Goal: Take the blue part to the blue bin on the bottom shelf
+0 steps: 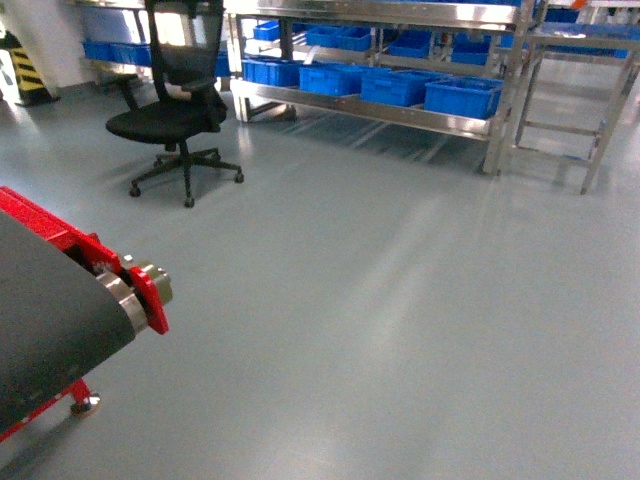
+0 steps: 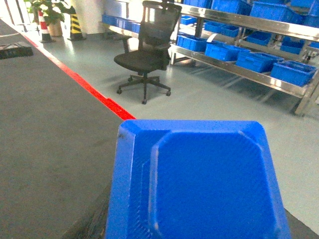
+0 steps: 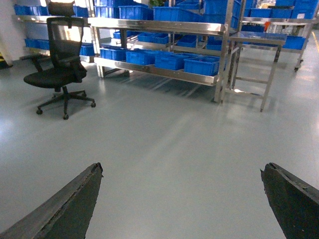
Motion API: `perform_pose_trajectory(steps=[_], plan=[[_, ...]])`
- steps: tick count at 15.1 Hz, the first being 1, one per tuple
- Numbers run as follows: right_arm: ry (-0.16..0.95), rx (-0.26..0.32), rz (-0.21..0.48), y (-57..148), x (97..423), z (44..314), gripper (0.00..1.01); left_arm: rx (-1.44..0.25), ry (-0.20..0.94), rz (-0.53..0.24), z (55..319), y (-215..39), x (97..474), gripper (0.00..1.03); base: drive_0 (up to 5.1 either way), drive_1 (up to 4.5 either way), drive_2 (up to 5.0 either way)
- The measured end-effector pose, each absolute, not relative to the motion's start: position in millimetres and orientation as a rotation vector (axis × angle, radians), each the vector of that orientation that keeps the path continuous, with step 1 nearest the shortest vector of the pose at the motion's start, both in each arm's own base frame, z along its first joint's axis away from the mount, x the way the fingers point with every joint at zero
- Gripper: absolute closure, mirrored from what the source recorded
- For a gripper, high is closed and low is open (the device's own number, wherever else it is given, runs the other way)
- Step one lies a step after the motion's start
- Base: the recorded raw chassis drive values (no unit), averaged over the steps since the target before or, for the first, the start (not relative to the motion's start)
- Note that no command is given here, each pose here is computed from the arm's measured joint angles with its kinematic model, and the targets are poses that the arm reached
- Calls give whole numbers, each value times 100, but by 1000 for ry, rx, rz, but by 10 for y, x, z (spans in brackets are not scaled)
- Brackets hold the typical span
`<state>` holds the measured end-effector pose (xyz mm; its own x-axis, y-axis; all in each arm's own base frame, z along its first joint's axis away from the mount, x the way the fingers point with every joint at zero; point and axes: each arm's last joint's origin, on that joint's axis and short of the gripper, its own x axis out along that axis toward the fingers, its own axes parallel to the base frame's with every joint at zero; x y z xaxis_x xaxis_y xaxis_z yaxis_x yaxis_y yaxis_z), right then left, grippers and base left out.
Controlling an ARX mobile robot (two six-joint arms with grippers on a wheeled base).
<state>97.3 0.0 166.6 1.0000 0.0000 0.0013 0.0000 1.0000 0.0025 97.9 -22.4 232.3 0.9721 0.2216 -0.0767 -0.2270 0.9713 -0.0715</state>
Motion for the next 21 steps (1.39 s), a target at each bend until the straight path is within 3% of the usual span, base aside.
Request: perform_pose_trajectory(steps=[21], plan=[[-1,2,0,0,973,1665,3,-80,69,226,2323,-224,979,60,-155,-155,-155]])
